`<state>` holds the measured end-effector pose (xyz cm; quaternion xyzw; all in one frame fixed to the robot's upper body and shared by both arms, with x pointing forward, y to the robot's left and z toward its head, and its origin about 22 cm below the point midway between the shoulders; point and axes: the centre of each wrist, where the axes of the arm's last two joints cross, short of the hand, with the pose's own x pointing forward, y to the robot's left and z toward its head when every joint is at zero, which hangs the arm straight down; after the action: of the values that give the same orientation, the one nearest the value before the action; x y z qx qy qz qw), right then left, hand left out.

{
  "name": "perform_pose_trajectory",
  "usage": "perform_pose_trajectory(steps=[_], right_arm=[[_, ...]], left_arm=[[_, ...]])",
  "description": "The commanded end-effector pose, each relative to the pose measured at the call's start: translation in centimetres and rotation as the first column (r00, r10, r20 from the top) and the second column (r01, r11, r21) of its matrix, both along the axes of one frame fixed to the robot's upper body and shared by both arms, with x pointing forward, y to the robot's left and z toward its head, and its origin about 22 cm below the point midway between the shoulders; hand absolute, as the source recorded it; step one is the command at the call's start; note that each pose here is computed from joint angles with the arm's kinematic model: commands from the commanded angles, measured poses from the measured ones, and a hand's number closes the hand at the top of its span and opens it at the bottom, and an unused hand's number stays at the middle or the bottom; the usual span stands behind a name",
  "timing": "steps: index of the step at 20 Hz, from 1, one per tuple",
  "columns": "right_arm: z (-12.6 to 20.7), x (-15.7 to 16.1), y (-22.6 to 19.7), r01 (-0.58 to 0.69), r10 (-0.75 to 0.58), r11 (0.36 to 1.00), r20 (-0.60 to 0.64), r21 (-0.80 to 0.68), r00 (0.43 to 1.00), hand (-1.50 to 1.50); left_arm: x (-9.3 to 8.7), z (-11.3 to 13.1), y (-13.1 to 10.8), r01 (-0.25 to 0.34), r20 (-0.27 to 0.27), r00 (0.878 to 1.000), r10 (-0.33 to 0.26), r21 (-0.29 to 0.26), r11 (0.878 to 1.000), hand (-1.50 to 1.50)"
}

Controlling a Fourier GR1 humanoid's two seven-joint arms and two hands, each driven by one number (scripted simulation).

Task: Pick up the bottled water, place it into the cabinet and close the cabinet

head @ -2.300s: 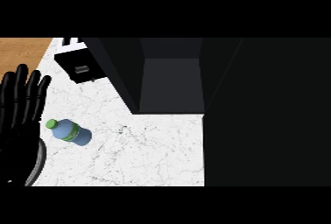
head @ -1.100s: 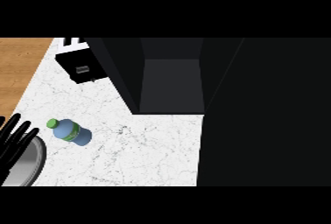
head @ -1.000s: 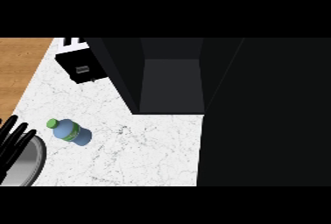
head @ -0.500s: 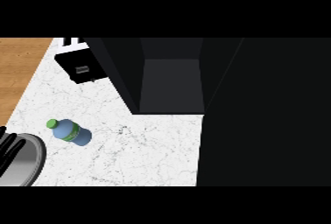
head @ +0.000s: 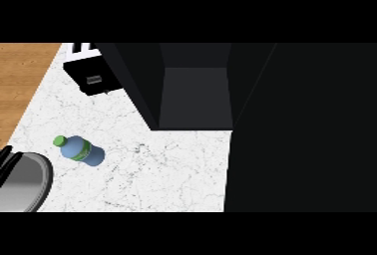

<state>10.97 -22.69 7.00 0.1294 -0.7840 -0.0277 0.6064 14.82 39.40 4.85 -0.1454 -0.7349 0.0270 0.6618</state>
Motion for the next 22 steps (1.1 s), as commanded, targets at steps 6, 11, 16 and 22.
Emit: perform_pose_trajectory(steps=[6, 11, 16, 22], right_arm=[[0.3, -0.5, 0.0, -0.042, 0.042, 0.999, -0.01, -0.015, 0.999, -1.5], [0.0, -0.5, 1.0, -0.033, 0.033, 0.999, 0.013, 0.009, 0.999, -1.5], [0.5, -1.2, 0.4, -0.037, 0.037, 0.999, 0.025, -0.002, 0.999, -1.5], [-0.2, -0.8, 1.0, -0.074, 0.074, 0.997, 0.02, 0.022, 0.997, -1.5]], left_arm=[[3.7, -2.0, 1.9, -0.023, -0.016, 1.0, 0.024, 0.07, 0.997, -1.5], [4.3, -2.7, 1.9, -0.046, -0.013, 0.999, 0.048, 0.12, 0.992, -1.5], [3.3, -4.7, 1.7, -0.03, -0.054, 0.998, 0.037, 0.12, 0.992, -1.5], [2.6, -6.3, 1.4, -0.052, -0.128, 0.99, 0.065, 0.108, 0.993, -1.5]])
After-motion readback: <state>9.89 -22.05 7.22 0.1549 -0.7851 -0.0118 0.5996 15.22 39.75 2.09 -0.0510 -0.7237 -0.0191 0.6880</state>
